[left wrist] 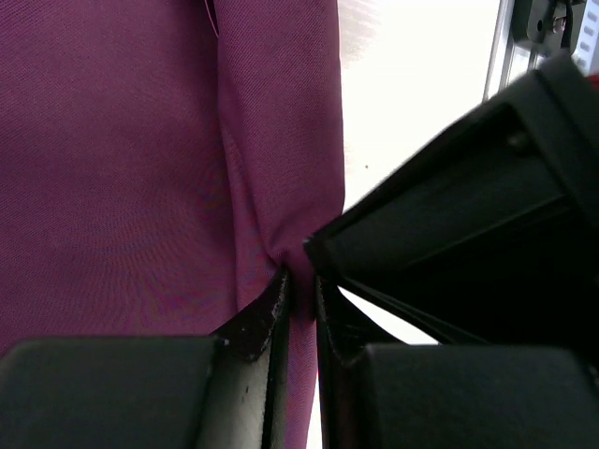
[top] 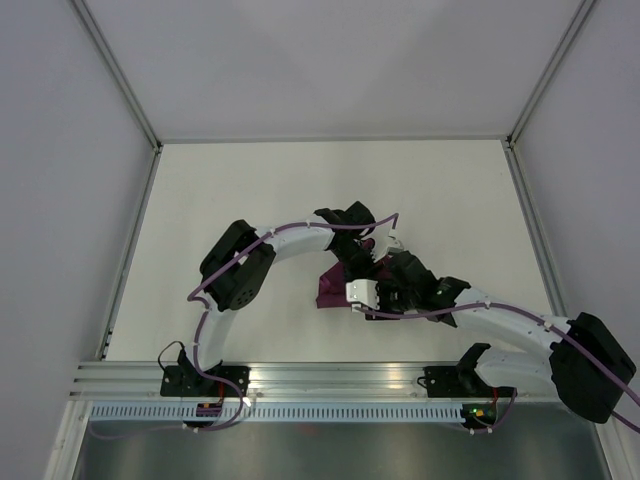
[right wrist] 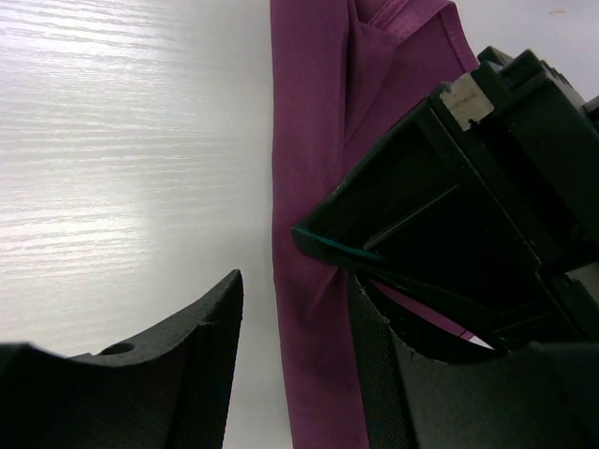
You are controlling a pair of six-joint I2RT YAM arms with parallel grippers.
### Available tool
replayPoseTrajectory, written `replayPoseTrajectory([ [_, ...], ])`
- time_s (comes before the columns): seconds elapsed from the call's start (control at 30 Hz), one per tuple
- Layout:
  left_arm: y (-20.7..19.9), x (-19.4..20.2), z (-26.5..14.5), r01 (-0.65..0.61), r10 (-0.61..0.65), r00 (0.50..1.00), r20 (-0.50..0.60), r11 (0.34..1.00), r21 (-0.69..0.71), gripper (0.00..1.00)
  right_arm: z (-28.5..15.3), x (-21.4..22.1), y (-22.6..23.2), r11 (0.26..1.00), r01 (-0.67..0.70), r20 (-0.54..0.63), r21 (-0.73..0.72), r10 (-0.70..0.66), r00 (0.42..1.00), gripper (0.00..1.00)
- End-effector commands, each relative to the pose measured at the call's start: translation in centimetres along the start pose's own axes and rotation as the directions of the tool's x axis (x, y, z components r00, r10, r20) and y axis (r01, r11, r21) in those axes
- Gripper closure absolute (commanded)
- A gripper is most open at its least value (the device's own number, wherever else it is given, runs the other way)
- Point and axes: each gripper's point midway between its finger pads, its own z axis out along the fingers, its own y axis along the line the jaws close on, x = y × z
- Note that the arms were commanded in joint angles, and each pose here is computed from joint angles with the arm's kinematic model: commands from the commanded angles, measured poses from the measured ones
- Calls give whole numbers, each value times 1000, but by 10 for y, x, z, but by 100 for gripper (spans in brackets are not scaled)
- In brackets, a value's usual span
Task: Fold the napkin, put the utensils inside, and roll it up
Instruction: Roll the napkin with the utensil
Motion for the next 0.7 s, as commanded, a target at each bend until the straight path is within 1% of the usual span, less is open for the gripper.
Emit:
replayPoseTrajectory([
  [0.0, -5, -10, -3, 32, -32, 999, 20, 999, 28, 98, 6, -1, -10, 999, -8, 0, 49, 8, 1000, 45],
  [0.3, -5, -10, -3, 36, -37, 999, 19, 999, 29, 98, 14, 6, -15, 996, -23, -9, 91, 24, 1000, 46],
  [0.37, -5, -9, -3, 39, -39, 999, 18, 999, 29, 98, 16, 11, -14, 995, -29, -21, 90, 31, 999, 48],
  [0.47, -6, -9, -4, 38, -39, 999, 20, 999, 27, 98, 19, 15, -12, 995, -36, -31, 90, 39, 999, 56],
  [0.5, -6, -9, -4, 39, -40, 999, 19, 999, 29, 98, 20, 16, -13, 995, -37, -37, 92, 40, 999, 62],
  [0.53, -5, -10, -4, 41, -41, 999, 21, 999, 28, 98, 20, 18, -10, 996, -39, -43, 86, 43, 998, 66],
  [0.6, -6, -10, -5, 46, -47, 999, 24, 998, 33, 97, 21, 22, -9, 995, -40, -51, 87, 44, 998, 74],
  [0.67, -5, -12, -6, 46, -46, 999, 28, 999, 28, 95, 21, 26, -6, 995, -44, -60, 88, 49, 997, 79],
])
